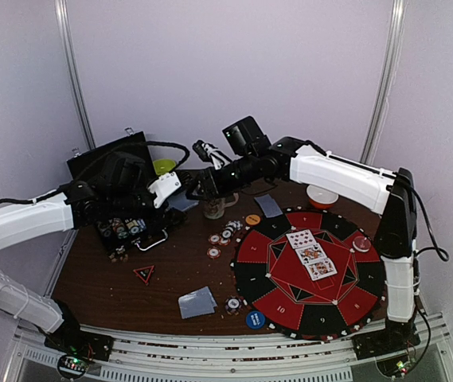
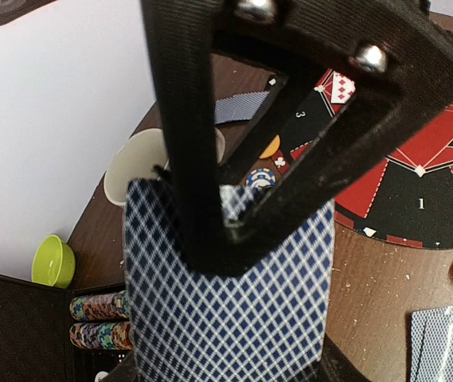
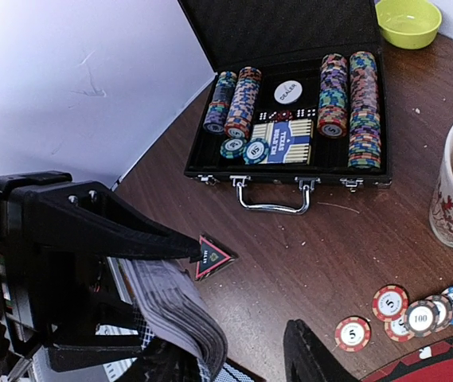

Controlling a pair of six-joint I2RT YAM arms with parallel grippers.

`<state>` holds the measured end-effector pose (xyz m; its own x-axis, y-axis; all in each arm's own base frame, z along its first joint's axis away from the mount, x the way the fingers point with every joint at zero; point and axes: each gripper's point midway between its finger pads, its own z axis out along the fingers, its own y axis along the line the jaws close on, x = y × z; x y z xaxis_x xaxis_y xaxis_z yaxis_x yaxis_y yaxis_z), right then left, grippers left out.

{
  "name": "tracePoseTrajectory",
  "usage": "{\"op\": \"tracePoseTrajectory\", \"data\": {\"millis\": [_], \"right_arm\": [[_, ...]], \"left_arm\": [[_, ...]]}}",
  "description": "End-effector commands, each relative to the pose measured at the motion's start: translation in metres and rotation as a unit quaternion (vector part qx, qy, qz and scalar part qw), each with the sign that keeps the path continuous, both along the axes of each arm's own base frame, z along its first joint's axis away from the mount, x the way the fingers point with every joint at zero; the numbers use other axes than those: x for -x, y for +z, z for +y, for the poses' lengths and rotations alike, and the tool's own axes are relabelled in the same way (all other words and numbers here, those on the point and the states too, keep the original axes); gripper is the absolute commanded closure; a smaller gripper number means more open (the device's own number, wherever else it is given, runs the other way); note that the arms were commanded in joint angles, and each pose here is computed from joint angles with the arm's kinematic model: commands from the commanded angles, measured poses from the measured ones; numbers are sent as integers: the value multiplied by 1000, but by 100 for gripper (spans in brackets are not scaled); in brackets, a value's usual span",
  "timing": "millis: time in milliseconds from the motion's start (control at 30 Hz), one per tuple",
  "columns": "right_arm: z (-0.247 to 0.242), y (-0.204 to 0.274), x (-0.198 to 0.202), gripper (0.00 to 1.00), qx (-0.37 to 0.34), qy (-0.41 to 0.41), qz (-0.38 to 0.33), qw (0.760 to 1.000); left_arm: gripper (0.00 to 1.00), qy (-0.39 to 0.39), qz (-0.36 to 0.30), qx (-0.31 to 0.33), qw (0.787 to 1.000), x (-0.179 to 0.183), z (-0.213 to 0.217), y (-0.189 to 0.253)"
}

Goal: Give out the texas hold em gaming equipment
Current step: Pick up the poker card from the face-down deck piles, then distribute the poker card in the community card area.

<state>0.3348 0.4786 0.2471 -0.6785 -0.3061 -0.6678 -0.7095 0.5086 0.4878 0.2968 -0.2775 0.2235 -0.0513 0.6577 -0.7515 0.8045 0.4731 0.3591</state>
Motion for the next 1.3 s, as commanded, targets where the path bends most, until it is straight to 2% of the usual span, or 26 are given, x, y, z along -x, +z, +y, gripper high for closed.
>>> {"op": "tracePoseTrajectory", "data": {"millis": [0,233,467,733,867,1000,1067,1200,1267], "right_arm": [[-21,21,-12,59,23,-35,-43,998],[-20,28,-2,83,14,-16,-30,999],[-40,45,-8,100,37,-46,-55,997],[-72,85,-2,100,20,-56,-66,996],[-126,93,2,100,47,-95,-46,993],[-208,38,17,100,143,-159,41,976],[-239,2,41,100,185,-175,99,962],[-268,-68,100,100,209,-176,223,936],[-288,-104,125,100,244,-190,268,912]], "left_arm": [[48,-7,-29,25,999,-2,-5,20],[48,-6,-27,23,999,-2,-5,18],[48,-6,-26,22,999,-3,-5,17],[48,-6,-26,22,999,-3,-5,17],[48,-4,-27,21,999,-3,-5,17],[48,-5,-27,22,999,-3,-5,18],[48,-6,-27,22,999,-3,-5,18],[48,-8,-25,23,999,-2,-6,17],[48,-9,-24,25,999,-2,-7,18]]}}
